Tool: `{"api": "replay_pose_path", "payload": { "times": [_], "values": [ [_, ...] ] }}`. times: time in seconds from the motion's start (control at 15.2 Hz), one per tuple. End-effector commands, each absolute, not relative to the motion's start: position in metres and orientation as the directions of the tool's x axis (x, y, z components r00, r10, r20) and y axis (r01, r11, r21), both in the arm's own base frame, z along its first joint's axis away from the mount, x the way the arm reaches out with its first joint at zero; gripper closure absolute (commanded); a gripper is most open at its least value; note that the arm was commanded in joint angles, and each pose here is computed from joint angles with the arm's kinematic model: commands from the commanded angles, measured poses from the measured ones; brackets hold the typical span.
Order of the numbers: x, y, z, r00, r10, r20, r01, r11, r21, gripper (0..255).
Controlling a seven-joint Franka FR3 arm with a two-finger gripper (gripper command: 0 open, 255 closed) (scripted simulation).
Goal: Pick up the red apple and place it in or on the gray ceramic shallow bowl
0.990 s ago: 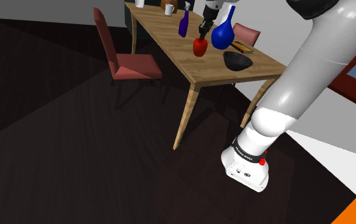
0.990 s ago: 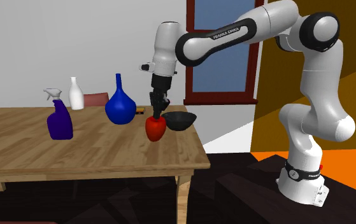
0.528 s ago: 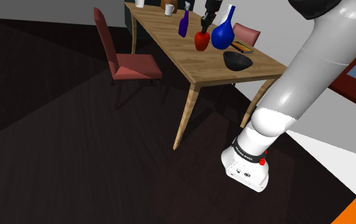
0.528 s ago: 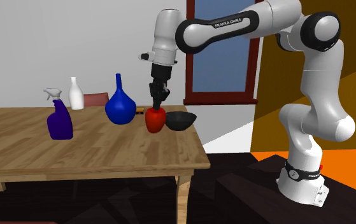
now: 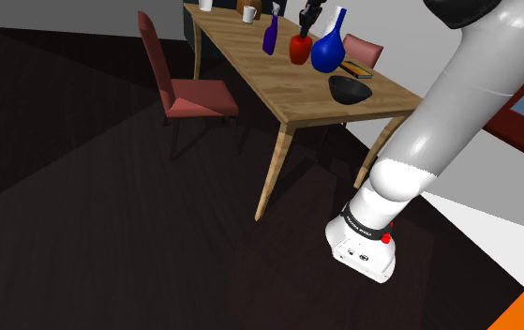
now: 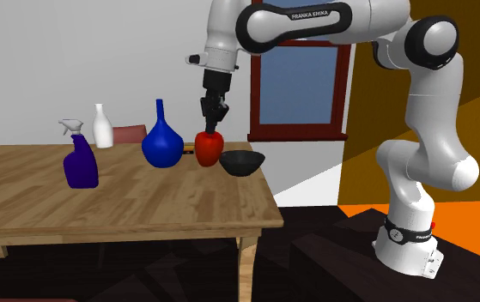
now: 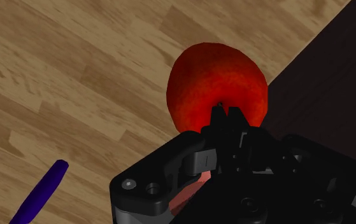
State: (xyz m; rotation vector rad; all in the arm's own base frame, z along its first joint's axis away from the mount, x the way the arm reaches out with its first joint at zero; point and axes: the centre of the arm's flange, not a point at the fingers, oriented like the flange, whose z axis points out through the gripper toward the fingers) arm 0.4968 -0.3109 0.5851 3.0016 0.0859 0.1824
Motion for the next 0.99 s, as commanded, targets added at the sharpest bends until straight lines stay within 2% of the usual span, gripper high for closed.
{"api": "replay_pose_path", "payload": {
  "times": [0.0, 0.33, 0.92],
  "values": [
    [0.496, -0.311, 0.596, 0.991, 0.065, 0.116, 0.049, -0.990, 0.136, 255],
    [0.496, -0.311, 0.621, 0.991, 0.065, 0.116, 0.049, -0.990, 0.136, 255],
    [0.405, -0.381, 0.649, 0.991, 0.065, 0.116, 0.049, -0.990, 0.136, 255]
  ]
}}
